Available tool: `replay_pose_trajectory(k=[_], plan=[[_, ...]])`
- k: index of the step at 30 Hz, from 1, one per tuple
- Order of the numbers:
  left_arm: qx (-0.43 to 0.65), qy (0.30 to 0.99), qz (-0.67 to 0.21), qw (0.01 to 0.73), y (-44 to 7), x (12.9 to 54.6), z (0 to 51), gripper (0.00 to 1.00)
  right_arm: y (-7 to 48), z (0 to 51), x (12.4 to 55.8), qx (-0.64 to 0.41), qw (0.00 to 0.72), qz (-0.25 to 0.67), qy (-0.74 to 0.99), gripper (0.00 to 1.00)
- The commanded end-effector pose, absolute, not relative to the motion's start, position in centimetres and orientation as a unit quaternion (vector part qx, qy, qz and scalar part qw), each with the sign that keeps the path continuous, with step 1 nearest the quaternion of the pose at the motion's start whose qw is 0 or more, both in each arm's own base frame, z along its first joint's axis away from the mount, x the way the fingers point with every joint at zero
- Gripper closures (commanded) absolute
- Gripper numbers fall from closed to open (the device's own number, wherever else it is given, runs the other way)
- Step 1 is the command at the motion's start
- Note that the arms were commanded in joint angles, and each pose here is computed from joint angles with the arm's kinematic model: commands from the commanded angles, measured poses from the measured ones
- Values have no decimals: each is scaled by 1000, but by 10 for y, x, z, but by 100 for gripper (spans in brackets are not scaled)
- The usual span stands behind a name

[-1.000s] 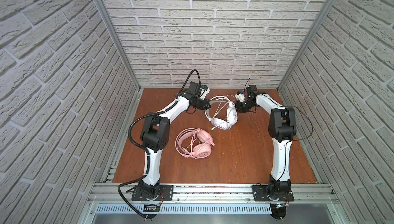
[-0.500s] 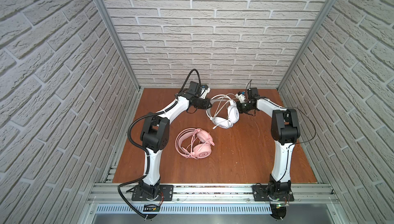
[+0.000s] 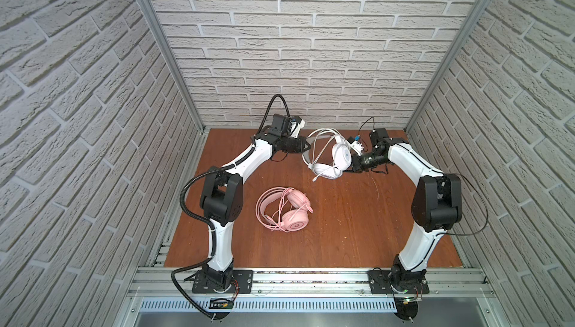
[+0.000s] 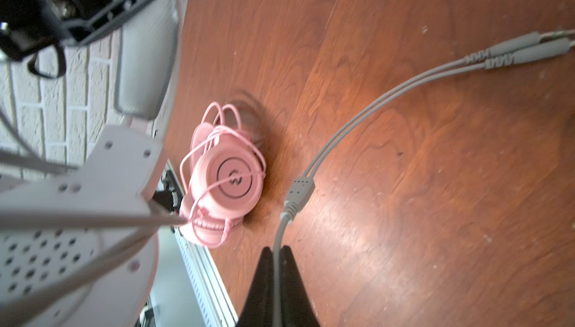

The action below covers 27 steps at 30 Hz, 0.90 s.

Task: Wrap the headphones
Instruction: 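Pull the grey cable with the right gripper beside the headset, tightening it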

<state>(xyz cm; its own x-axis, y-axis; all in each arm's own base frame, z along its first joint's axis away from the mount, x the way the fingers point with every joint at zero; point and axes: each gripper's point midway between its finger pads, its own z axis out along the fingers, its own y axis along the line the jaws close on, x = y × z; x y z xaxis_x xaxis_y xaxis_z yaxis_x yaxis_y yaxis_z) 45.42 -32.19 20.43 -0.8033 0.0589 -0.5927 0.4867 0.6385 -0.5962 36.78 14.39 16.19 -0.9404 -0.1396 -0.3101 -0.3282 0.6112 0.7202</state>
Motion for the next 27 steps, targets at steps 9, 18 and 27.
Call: replay_pose_trajectory(k=[9,18,27], plan=[[165,833,-441,292,-328,453,243,100,59,93,353,-35,-7,282,959,95],[157,837,-455,261,-341,457,220,100,56,90,394,-22,20,280,960,95],[148,825,-481,256,-352,457,225,100,51,63,419,0,11,268,963,94]])
